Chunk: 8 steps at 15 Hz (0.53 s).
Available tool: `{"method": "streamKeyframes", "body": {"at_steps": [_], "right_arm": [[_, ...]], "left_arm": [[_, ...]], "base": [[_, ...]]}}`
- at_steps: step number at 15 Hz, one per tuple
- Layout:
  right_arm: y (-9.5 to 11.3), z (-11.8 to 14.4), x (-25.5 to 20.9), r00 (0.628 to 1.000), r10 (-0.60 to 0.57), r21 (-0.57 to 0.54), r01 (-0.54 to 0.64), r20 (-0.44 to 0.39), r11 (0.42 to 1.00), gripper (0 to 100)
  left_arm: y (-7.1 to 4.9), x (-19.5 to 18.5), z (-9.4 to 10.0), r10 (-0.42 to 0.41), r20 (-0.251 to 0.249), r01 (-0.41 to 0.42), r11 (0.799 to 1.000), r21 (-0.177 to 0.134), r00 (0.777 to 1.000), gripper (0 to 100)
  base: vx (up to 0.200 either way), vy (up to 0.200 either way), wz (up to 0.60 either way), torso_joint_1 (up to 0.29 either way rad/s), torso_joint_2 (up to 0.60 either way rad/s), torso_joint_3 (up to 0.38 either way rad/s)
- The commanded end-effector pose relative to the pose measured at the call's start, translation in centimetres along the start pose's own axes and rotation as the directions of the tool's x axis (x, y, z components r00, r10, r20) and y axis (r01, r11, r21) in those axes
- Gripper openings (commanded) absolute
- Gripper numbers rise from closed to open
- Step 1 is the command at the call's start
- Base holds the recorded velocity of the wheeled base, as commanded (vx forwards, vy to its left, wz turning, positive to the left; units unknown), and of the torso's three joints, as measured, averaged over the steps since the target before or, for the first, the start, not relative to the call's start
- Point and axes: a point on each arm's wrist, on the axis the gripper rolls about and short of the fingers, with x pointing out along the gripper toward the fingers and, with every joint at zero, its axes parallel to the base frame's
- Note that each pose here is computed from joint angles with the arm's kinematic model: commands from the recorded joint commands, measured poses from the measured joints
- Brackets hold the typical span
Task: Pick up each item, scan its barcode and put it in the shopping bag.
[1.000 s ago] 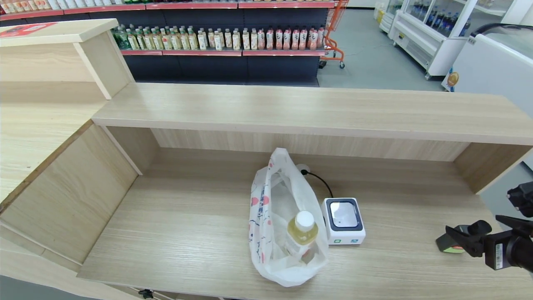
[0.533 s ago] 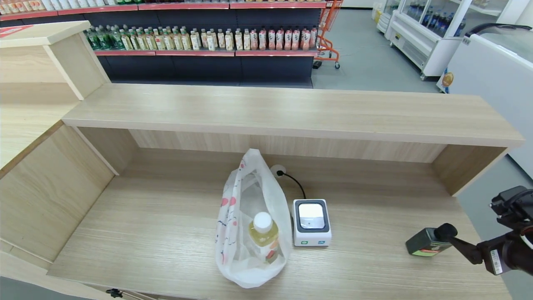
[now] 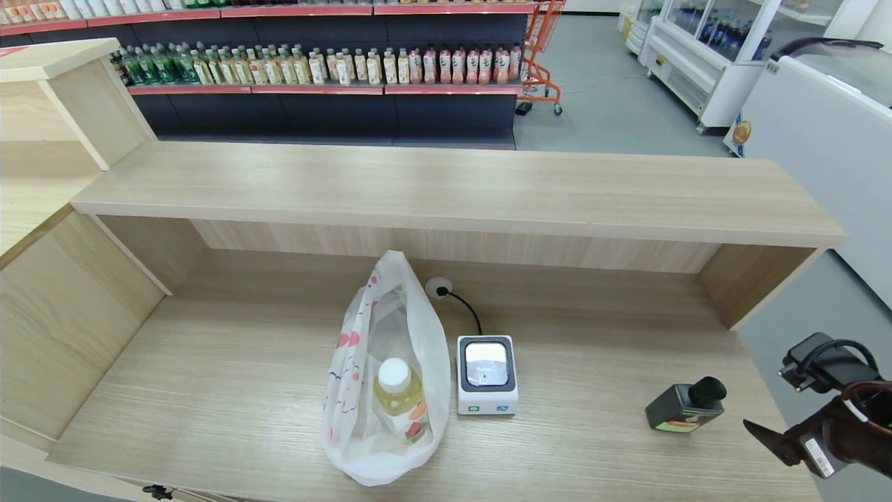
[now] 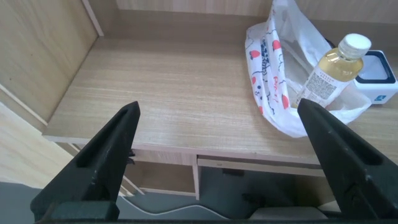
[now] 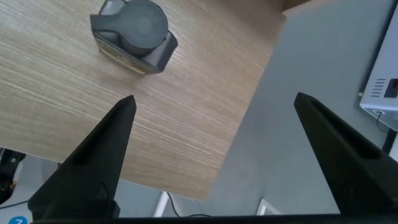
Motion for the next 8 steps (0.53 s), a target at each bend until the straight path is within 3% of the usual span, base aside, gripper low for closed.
{"method": "streamKeyframes", "body": {"at_steps": [1, 8], "right_arm": [[0.4, -0.5, 0.6, 0.999, 0.030, -0.038, -0.031, -0.037, 0.999, 100], [1.4, -1.6, 2.9, 0.984, 0.086, -0.102, -0.102, -0.154, 0.990, 100]], "left_arm": [[0.0, 0.0, 0.0, 0.001, 0.001, -0.001, 1.000, -0.001, 1.000, 100], [0.0, 0.0, 0.0, 0.001, 0.001, -0.001, 1.000, -0.001, 1.000, 100]], "base": [[0.000, 0.000, 0.00, 0.000, 0.00, 0.000], [0.000, 0.000, 0.00, 0.000, 0.00, 0.000]]}}
